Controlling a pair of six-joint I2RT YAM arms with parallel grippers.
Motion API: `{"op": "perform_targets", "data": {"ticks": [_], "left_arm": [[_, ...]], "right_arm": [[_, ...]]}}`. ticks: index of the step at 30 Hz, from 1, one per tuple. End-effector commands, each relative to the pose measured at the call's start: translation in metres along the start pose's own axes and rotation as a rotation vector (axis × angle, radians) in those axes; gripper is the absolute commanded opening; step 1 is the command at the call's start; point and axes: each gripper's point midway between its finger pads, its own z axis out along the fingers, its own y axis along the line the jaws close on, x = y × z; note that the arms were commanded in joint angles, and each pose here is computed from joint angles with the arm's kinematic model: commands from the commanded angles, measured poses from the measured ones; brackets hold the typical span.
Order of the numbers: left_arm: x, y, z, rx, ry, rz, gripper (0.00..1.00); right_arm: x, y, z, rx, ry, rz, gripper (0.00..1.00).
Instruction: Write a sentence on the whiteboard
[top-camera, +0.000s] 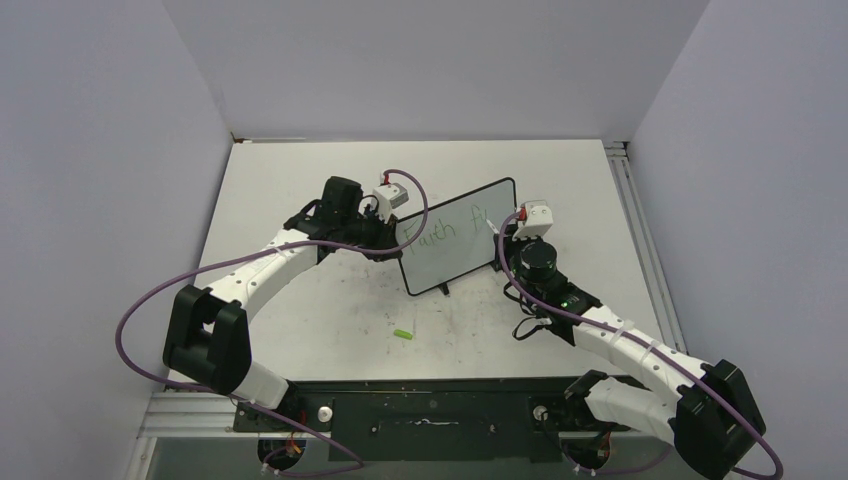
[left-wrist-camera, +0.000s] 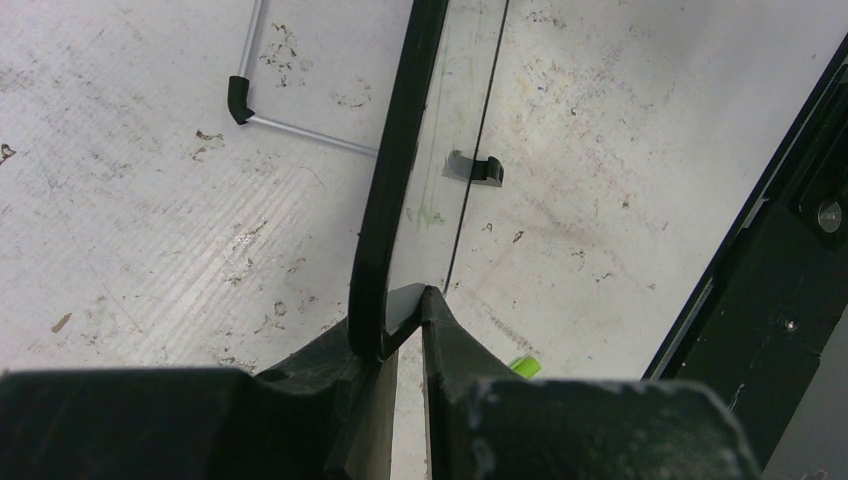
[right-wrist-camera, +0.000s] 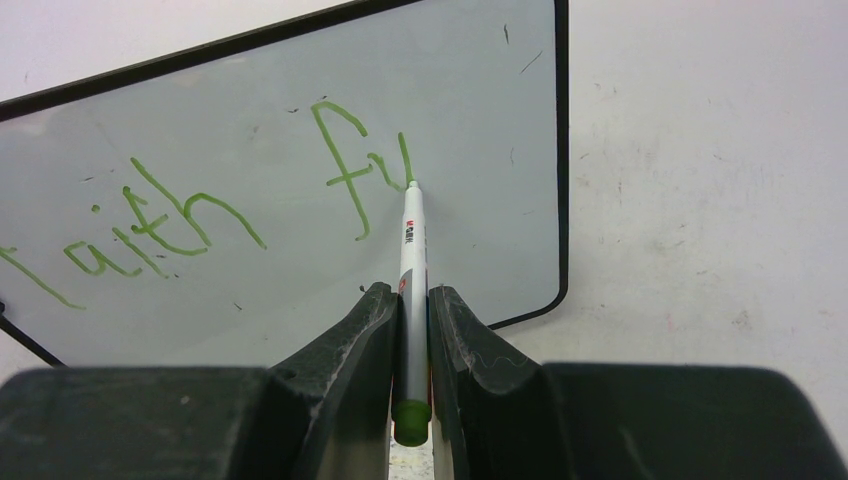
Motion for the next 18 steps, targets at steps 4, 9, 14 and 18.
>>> {"op": "perform_targets", "data": {"ticks": [4, 9, 14, 18], "left_arm": [[-0.0105, 0.0117, -0.0085, -0.074, -0.013, 0.080, 0.00], [-0.0092, 0.0120, -0.0080, -0.075, -0.010, 0.078, 0.00], [-0.0097, 0.0119, -0.0081, -0.074, -0.011, 0.078, 0.00], [-0.0097, 0.0118, -0.0085, -0.075, -0.011, 0.078, 0.00]], "right_arm": [[-0.0030, -0.0018, 0.0021, 0.023, -0.022, 0.003, 0.05], [-0.0031, -0.0042, 0.0035, 0.038, -0.025, -0.001, 0.05], [-0.0042, -0.0061, 0.0040, 0.049, -0.029, -0.006, 0.05], [-0.0041, -0.0070, 0.0048, 0.055, -0.029, -0.008, 0.05]]}}
